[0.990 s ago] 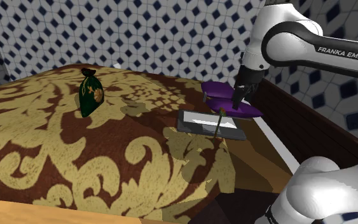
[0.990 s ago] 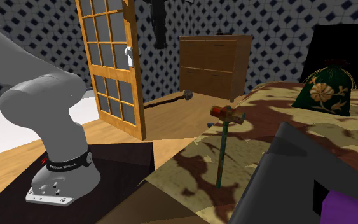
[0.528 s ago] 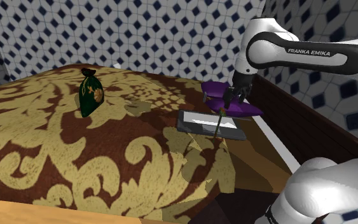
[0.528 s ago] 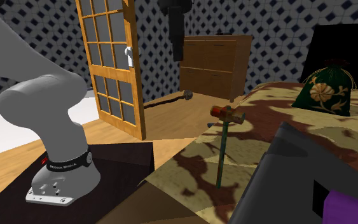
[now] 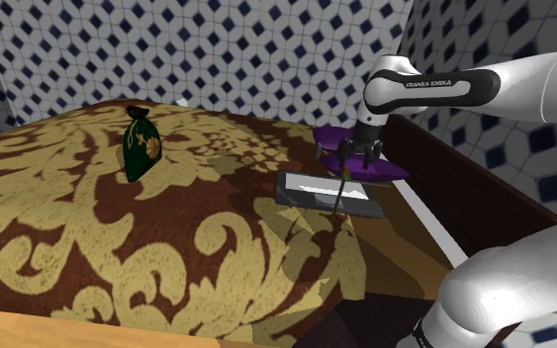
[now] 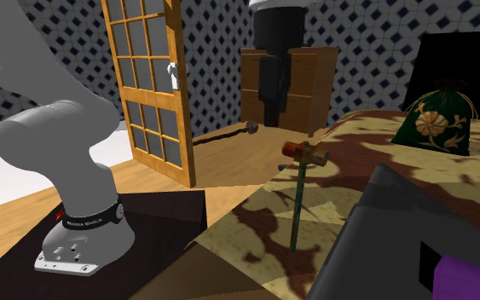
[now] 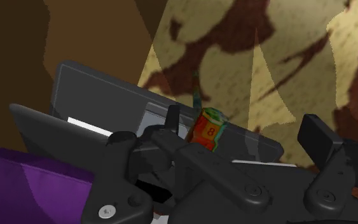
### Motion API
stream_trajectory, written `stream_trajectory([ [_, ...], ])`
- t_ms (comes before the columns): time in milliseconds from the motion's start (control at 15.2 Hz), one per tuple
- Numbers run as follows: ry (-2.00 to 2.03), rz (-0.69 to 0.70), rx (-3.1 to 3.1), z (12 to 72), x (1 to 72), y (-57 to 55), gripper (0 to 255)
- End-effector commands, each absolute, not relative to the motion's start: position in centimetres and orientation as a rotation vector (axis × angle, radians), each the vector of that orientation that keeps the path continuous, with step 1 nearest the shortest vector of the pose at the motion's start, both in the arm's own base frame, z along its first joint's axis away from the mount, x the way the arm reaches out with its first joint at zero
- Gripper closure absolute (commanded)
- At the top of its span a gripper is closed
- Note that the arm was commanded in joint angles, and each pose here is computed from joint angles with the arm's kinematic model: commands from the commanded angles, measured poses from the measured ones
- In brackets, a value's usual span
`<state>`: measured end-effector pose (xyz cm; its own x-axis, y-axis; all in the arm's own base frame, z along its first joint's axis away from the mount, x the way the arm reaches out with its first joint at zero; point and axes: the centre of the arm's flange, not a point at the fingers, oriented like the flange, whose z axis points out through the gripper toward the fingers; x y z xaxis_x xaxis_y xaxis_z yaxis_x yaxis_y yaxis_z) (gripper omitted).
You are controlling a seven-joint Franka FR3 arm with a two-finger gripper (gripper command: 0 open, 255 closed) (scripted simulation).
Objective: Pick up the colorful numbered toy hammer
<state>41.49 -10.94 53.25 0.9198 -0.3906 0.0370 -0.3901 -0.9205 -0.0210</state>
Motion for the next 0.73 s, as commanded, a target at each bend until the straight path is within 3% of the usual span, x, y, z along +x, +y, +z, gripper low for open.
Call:
stream_trajectory([
  [0,0.721,-0.057,-3.017,51.5,42.8,-13.0,0],
  [594,0.721,-0.057,-3.017,47.5,42.8,-13.0,0],
  [660,0.721,-0.057,-3.017,47.4,42.7,-13.0,255],
])
